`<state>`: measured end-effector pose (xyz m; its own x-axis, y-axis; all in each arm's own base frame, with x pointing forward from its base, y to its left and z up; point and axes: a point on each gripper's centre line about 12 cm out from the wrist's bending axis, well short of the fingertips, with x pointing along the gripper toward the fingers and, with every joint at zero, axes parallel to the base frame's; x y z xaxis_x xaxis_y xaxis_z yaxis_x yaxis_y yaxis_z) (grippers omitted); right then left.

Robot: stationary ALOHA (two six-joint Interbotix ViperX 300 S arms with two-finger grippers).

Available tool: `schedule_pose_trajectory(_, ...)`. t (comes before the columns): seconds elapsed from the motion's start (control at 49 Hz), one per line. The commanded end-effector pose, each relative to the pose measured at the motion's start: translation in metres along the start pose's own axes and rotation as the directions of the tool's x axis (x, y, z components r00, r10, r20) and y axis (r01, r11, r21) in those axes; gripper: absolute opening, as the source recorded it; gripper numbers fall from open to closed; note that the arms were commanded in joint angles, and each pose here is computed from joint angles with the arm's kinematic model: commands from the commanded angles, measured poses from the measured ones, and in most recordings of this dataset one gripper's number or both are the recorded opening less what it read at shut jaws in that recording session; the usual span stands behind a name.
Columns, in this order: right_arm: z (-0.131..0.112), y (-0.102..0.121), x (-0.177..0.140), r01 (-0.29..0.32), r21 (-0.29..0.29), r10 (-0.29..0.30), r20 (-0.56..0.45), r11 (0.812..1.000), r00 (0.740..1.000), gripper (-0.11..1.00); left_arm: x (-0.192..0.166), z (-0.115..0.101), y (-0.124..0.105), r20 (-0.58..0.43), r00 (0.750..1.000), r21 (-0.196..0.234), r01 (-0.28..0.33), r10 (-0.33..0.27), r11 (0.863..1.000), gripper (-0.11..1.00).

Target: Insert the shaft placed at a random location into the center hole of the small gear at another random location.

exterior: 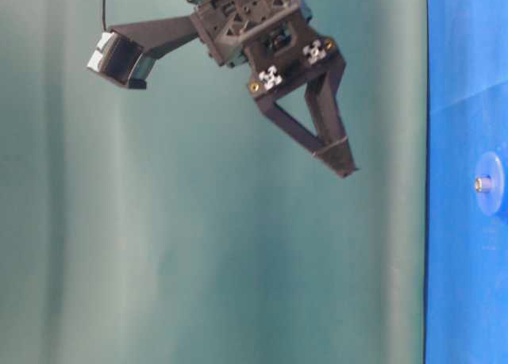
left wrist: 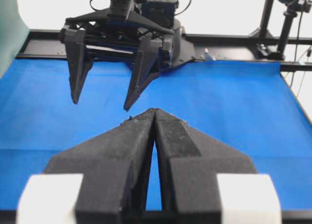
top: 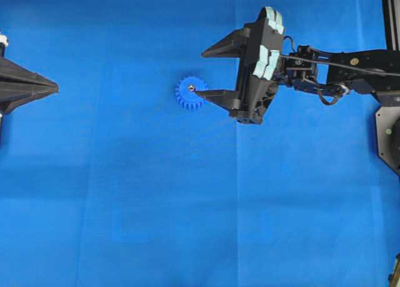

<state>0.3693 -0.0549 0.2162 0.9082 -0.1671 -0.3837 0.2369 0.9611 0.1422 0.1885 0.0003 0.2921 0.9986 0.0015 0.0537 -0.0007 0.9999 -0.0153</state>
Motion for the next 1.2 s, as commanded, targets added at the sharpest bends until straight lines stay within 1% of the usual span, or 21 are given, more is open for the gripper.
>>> schedule_pose_trajectory(0.0, 0.009, 0.002, -0.010, -0.007, 0.002, 0.007, 0.031, 1.000, 0.999, 0.85, 0.001, 0.004, 0.000, 0.011, 1.000, 0.001, 0.001, -0.001, 1.000, 0.00)
schedule_pose_trajectory(0.204, -0.002, -0.001, -0.027, -0.006, 0.005, 0.006, 0.021, 1.000, 1.000, 0.85, 0.001, 0.004, 0.000, 0.012, 1.000, 0.000, -0.001, 0.001, 1.000, 0.00)
schedule_pose_trajectory(0.408, -0.007, -0.003, -0.040, -0.006, 0.008, 0.006, 0.027, 1.000, 1.000, 0.85, 0.001, 0.004, 0.000, 0.012, 1.000, 0.002, -0.001, 0.001, 1.000, 0.00)
schedule_pose_trajectory(1.184, -0.008, -0.003, -0.041, -0.005, 0.010, 0.005, 0.025, 1.000, 1.000, 0.85, 0.001, 0.004, 0.000, 0.012, 1.000, 0.001, 0.001, -0.001, 1.000, 0.00)
